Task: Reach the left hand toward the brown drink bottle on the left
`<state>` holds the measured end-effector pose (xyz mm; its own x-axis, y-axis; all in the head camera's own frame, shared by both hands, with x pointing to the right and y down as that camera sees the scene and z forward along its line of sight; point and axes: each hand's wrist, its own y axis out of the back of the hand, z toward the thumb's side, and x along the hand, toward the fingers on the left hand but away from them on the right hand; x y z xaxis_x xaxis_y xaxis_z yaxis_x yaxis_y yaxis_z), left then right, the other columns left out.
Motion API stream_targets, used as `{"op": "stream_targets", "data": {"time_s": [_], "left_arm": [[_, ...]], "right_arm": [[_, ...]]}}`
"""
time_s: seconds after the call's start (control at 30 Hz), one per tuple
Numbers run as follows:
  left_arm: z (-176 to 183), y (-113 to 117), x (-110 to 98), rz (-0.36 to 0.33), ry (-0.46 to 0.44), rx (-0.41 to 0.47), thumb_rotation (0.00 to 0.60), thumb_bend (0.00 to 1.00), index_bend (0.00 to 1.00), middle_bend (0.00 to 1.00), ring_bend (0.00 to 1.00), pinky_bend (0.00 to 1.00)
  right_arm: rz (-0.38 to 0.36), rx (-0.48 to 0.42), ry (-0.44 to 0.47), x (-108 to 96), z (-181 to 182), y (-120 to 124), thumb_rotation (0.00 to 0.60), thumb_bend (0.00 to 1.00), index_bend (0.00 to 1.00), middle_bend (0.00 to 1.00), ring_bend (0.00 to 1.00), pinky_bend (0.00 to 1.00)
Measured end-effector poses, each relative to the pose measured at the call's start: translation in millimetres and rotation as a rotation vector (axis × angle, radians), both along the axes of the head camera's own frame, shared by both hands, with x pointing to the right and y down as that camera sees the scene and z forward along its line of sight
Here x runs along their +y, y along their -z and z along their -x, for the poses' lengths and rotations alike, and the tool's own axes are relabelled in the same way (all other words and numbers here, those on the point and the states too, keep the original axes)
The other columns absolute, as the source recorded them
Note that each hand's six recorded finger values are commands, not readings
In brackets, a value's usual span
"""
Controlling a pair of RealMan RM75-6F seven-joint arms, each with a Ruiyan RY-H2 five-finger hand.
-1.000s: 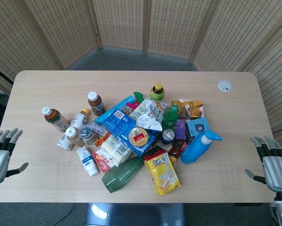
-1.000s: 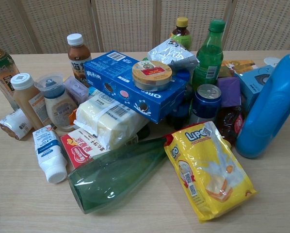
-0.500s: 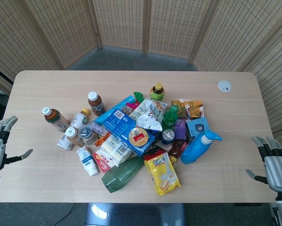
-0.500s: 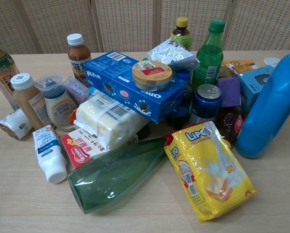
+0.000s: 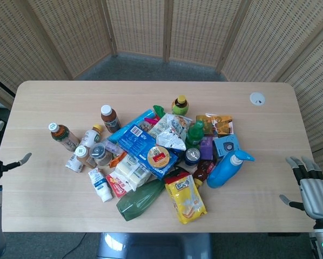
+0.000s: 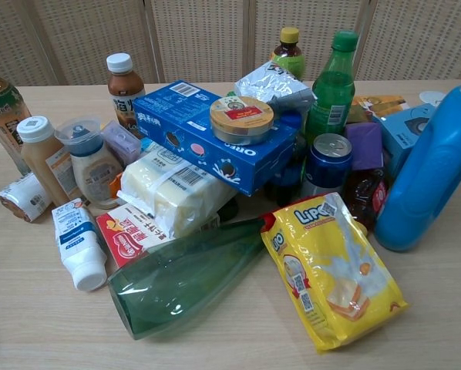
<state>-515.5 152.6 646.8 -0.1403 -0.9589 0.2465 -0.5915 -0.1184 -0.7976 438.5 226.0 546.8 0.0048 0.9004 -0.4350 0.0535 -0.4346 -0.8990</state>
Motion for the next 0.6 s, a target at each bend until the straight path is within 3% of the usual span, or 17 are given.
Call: {"op": "stream_targets", "data": {"time_s": [0.27, 0.6], "left_arm": [[-26.3, -22.8, -17.7, 0.041, 0.020, 0.043, 0.600, 0.00, 0.00, 0.00, 0.00, 0.00], [-45.0, -49.9, -19.7, 0.127, 0.059, 0.070, 0.600, 0.00, 0.00, 0.00, 0.00, 0.00]], "right_arm": [[-0.006, -0.006, -0.008, -0.6, -2.0, 2.5, 0.600, 0.00, 0.00, 0.00, 0.00, 0.00], [-0.015, -0.018, -0.019, -1.4, -4.2, 6.5, 0.600, 0.00, 0.00, 0.00, 0.00, 0.00]]}}
